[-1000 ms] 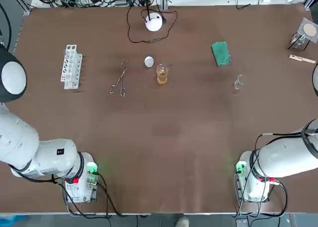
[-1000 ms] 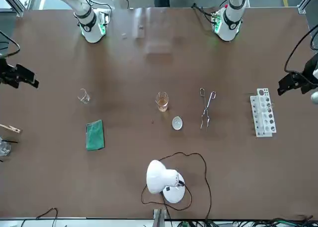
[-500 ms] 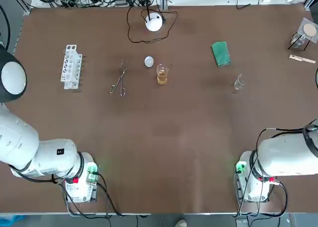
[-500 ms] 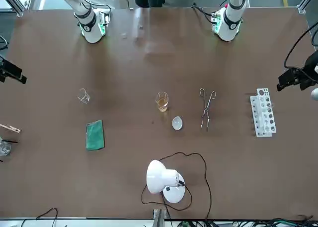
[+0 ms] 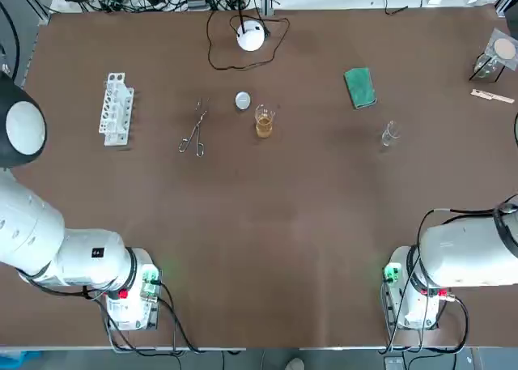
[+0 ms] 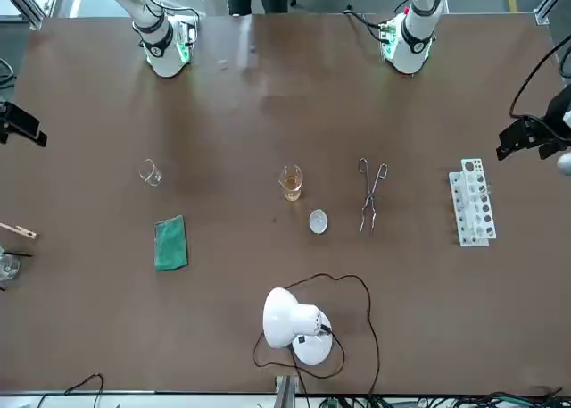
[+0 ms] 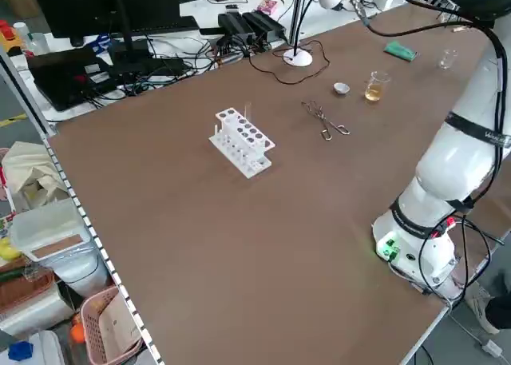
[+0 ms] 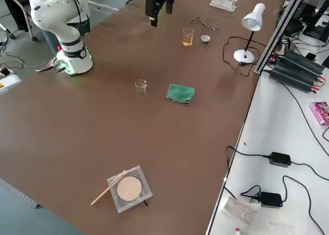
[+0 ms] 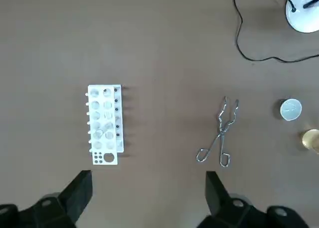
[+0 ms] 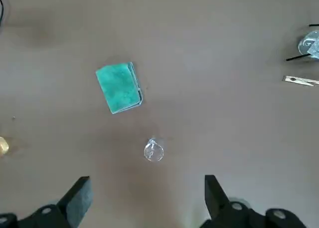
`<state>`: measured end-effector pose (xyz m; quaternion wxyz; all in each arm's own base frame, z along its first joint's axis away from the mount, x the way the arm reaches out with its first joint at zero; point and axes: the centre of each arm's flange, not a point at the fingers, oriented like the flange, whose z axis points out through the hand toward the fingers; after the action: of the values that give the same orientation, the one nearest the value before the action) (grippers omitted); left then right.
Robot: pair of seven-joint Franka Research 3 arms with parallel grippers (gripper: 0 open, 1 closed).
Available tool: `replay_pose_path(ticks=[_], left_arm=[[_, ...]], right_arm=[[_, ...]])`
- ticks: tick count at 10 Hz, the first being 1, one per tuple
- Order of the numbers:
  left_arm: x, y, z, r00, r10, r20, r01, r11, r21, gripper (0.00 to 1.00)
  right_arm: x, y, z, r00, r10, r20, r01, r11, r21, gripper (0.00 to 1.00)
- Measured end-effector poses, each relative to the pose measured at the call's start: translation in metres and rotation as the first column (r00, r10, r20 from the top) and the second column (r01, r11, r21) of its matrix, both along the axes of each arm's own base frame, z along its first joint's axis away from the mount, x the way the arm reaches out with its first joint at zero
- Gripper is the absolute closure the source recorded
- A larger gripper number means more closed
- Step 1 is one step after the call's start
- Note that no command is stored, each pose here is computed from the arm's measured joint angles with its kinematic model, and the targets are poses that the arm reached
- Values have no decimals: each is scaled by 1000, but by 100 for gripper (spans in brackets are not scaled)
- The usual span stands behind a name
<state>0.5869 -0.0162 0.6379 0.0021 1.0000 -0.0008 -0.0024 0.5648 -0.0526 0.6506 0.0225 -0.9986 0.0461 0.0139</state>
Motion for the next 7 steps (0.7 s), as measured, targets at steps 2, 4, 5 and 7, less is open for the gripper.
replay_pose_path(ticks=[2,4,5,7], left_arm=[[0,0,0,1000,-1,0,1,1000,0,0],[0,1,0,1000,0,0,0,1000,0,0],[0,2,0,1000,2,1,-2,1000,0,0],[0,3,0,1000,3,1,-3,1000,1,0]], right_arm=[[3,3,-9,1000,4,-1,-4,1000,-2,0],[8,2,-18,1000,3,27,-3,1000,-5,0],[7,2,-25,999,1,47,-1,1000,-7,0],[-7,3,-29,999,1,46,-1,1000,-5,0]])
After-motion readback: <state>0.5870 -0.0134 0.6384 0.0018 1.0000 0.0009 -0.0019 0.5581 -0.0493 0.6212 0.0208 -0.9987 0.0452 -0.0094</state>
